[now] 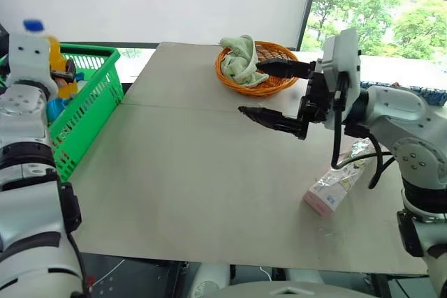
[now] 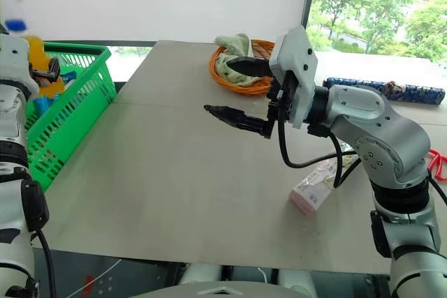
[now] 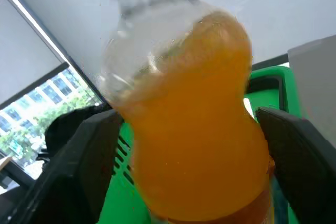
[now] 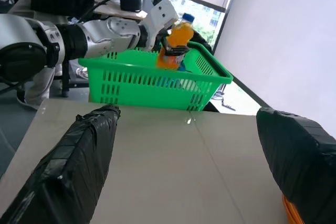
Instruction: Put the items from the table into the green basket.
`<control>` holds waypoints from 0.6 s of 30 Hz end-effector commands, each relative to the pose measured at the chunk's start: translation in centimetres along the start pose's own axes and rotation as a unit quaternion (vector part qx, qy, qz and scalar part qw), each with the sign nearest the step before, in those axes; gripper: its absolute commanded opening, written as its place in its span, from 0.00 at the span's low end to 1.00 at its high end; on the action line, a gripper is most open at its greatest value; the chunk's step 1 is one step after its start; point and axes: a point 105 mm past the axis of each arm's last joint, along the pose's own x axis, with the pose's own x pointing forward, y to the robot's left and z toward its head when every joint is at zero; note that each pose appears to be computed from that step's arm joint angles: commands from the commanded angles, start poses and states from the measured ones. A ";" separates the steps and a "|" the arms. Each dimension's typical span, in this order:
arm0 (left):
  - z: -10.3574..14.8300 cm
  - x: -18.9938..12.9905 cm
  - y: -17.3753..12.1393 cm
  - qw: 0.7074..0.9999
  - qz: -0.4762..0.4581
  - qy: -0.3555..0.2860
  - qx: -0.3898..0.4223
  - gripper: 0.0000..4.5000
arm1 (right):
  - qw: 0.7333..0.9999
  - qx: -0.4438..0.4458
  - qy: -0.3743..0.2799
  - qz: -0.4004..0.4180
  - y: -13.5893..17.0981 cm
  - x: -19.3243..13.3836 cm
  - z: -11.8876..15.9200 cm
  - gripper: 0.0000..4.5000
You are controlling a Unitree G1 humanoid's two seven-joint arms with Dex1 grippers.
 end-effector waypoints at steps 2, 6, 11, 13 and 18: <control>6.3 0.1 0.0 0.992 0.007 -0.125 -0.022 0.98 | 1.000 -0.017 -0.023 -0.009 -0.1 -0.2 1.3 1.00; 7.5 -0.2 -2.3 0.987 -0.029 -0.155 -0.044 0.98 | 1.000 -0.018 -0.017 -0.010 -0.2 0.0 1.0 1.00; 10.8 -3.5 -12.7 0.924 -0.274 -0.151 -0.218 0.98 | 1.000 -0.016 -0.001 -0.008 -0.5 -1.0 0.4 1.00; 11.8 -6.0 -15.6 0.888 -0.348 -0.130 -0.270 0.98 | 1.000 -0.017 0.009 -0.017 -0.6 -1.2 0.1 1.00; 12.7 -12.5 -23.9 0.796 -0.527 0.017 -0.298 0.98 | 0.995 -0.017 0.080 -0.054 -0.8 -4.5 -1.5 1.00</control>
